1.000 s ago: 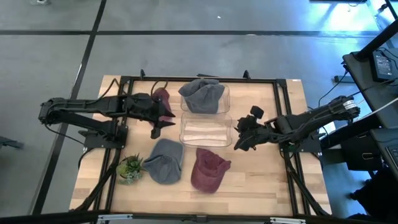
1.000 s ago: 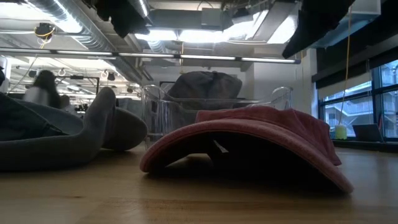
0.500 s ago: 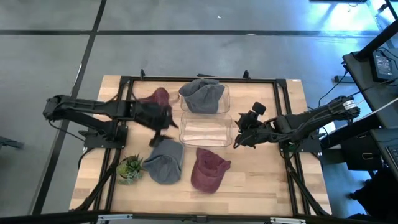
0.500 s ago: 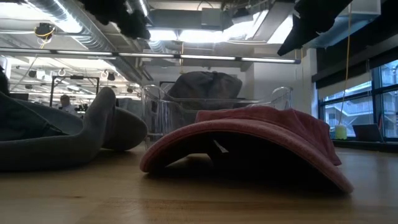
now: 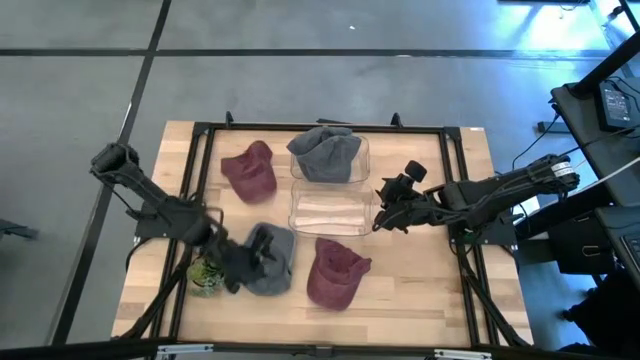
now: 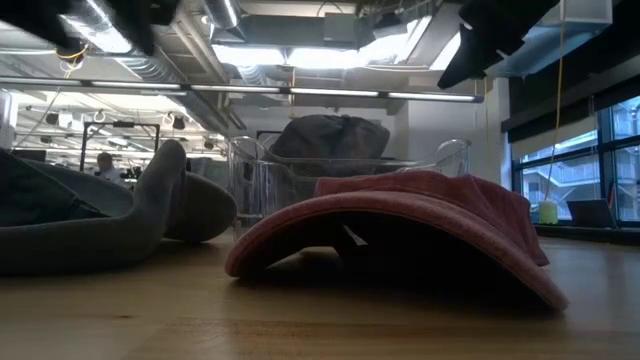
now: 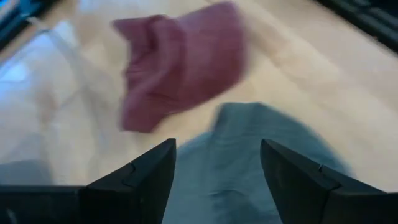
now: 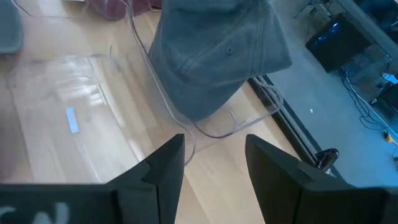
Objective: Pick & Place hat
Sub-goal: Put the gray cap into the top transparent bin
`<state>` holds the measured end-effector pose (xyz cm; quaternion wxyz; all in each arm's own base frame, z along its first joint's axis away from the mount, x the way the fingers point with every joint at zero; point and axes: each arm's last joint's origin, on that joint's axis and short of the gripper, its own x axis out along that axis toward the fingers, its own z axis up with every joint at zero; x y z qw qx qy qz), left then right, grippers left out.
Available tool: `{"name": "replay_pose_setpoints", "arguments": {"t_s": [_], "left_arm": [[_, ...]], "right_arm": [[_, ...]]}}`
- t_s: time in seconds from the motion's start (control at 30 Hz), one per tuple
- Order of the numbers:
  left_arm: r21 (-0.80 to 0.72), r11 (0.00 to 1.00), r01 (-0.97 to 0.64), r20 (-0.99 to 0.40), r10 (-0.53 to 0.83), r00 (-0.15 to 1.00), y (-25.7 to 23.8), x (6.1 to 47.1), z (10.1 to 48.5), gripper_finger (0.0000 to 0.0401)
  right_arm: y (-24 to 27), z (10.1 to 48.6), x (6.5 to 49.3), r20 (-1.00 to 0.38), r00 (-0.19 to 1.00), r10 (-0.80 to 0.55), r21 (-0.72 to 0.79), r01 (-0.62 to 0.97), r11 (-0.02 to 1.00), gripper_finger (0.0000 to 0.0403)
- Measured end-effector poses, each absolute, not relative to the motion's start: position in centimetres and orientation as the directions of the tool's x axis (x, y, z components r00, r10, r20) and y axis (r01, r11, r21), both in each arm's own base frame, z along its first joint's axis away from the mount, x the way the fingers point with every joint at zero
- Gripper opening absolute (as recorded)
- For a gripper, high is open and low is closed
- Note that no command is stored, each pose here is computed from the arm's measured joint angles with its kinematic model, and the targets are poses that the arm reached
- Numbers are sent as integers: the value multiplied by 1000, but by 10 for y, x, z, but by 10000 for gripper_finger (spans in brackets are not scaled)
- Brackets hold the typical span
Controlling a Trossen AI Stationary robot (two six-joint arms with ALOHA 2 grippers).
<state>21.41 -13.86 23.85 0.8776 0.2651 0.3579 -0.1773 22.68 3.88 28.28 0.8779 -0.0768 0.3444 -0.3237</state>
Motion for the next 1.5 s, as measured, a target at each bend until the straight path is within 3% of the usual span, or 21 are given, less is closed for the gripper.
{"name": "replay_pose_setpoints", "arguments": {"t_s": [0.43,0.93,1.13,1.4,1.5], "left_arm": [[297,763,574,-823,-101,560,-201,194,184,230],[289,776,561,-913,47,405,-206,189,141,225],[296,768,568,-921,71,384,-204,188,138,161],[310,785,537,-919,103,380,-196,196,139,15],[306,801,515,-922,116,369,-194,204,154,7]], "right_arm": [[40,283,228,-569,566,-597,-275,553,786,169],[41,282,228,-601,580,-550,-204,555,807,169],[42,282,228,-608,583,-539,-196,547,814,169],[43,283,231,-608,605,-513,-161,539,827,169],[46,285,234,-622,647,-440,-104,489,866,169]]}}
